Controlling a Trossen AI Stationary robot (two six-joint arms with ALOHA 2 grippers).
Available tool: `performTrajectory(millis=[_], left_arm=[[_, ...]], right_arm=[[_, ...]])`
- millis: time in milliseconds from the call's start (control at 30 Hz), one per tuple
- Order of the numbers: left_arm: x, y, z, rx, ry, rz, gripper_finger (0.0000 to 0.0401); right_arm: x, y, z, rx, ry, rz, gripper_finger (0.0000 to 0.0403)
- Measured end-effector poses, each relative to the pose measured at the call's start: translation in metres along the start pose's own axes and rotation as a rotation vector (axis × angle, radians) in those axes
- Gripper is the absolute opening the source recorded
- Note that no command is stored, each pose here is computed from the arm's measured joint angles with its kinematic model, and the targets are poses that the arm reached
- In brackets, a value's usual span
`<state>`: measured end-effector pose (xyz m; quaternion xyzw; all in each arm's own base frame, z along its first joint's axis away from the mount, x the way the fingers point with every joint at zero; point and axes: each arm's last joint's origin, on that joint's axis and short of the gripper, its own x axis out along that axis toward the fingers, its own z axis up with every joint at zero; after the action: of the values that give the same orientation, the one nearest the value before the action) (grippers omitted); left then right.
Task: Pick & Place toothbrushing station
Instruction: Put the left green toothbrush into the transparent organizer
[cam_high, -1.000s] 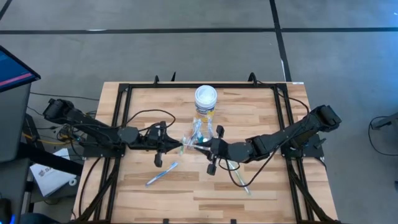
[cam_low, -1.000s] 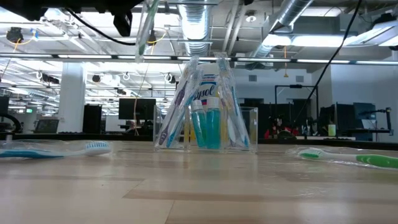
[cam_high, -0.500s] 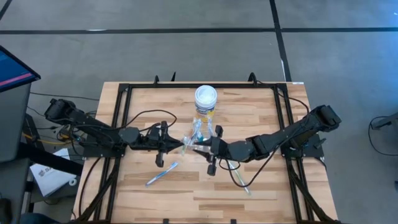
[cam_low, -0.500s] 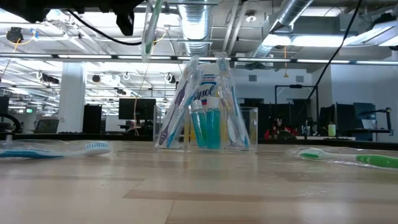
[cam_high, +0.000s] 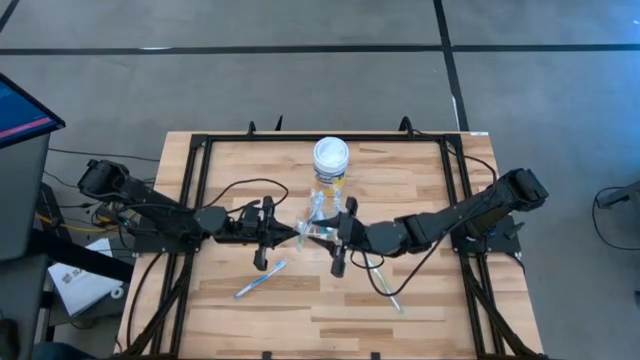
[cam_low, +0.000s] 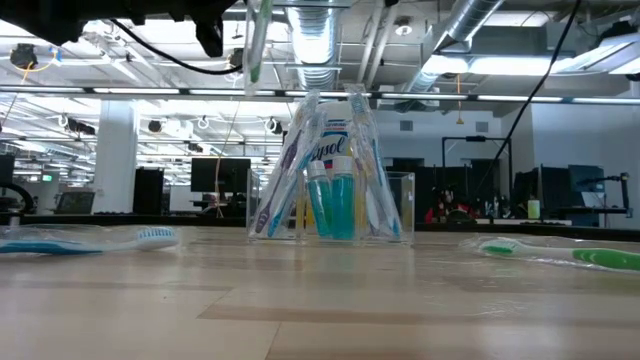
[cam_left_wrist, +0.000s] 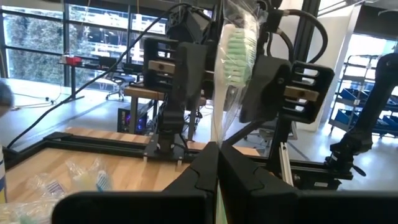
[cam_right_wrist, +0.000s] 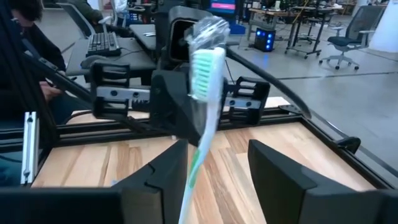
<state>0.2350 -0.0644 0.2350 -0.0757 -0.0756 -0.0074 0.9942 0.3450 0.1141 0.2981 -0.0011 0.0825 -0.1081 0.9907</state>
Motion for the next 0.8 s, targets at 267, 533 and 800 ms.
performTrajectory(millis=[267, 533, 800], left_arm=[[0.006, 0.003, 0.004, 0.003, -0.018, 0.012, 0.0], [0.024, -0.001, -0.004, 0.052, 0.02, 0.0, 0.0], [0.029, -0.004, -0.002, 0.055, 0.012, -0.017, 0.0]], right_arm=[[0.0, 0.0, 0.001, 0.008, -0.012, 0.0, 0.014], [0.002, -0.003, 0.002, 0.011, -0.014, -0.01, 0.0132], [0.002, -0.003, 0.001, 0.009, -0.011, -0.008, 0.0119]])
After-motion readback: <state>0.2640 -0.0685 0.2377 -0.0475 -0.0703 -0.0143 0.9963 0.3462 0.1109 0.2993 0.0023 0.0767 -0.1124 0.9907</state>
